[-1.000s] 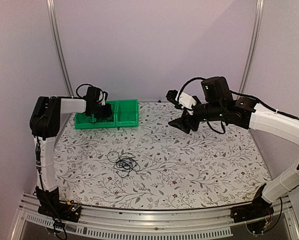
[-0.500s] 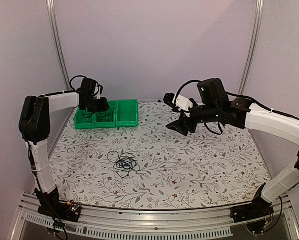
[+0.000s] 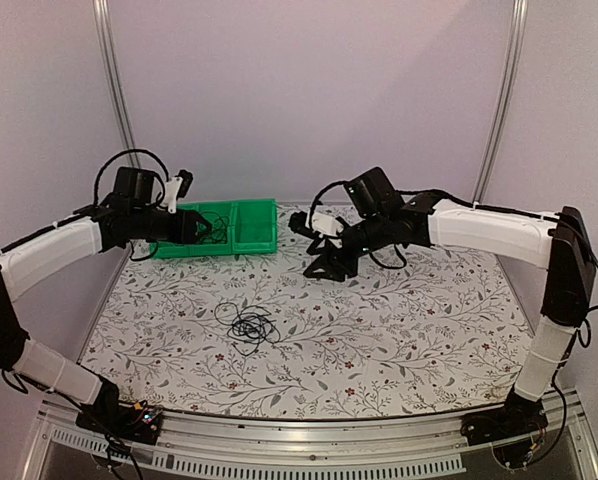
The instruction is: Untangle the cables
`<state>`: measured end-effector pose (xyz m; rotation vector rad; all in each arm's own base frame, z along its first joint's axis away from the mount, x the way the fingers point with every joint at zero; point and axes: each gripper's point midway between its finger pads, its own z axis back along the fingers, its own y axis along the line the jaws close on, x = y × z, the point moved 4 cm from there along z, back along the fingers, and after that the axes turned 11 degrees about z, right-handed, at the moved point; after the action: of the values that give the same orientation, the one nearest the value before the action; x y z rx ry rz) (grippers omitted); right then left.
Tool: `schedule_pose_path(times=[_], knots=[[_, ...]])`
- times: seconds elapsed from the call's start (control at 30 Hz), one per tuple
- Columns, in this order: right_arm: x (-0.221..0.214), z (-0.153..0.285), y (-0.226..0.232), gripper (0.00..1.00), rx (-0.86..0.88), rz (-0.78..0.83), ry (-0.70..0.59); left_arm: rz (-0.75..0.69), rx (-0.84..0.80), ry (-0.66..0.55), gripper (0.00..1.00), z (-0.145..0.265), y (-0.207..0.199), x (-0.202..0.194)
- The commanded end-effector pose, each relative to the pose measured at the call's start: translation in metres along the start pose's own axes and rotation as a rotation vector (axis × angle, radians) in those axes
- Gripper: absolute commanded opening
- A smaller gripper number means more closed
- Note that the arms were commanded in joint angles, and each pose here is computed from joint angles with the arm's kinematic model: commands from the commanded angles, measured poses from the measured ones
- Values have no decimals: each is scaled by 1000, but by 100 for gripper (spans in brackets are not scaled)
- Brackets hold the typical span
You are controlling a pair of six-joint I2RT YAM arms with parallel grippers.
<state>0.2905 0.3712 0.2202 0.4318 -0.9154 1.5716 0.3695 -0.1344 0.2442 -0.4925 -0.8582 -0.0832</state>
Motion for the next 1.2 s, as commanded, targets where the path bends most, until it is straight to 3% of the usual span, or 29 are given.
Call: schedule_pose_path(times=[0.0, 0.33, 0.47, 0.8, 1.17], knots=[[2, -31, 13, 57, 179, -42, -12, -25, -146, 153, 49, 2, -35, -68], [-16, -98, 43, 55, 335, -106, 44, 168, -125, 327, 47, 9, -39, -148], [-24, -114, 54, 61, 366, -134, 59, 248, -114, 390, 44, -2, -34, -168], [-38, -136, 61, 61, 365, -176, 88, 365, -27, 533, 45, -41, -21, -193], [-36, -146, 64, 59, 367, -182, 81, 399, -33, 578, 30, -67, -20, -202]])
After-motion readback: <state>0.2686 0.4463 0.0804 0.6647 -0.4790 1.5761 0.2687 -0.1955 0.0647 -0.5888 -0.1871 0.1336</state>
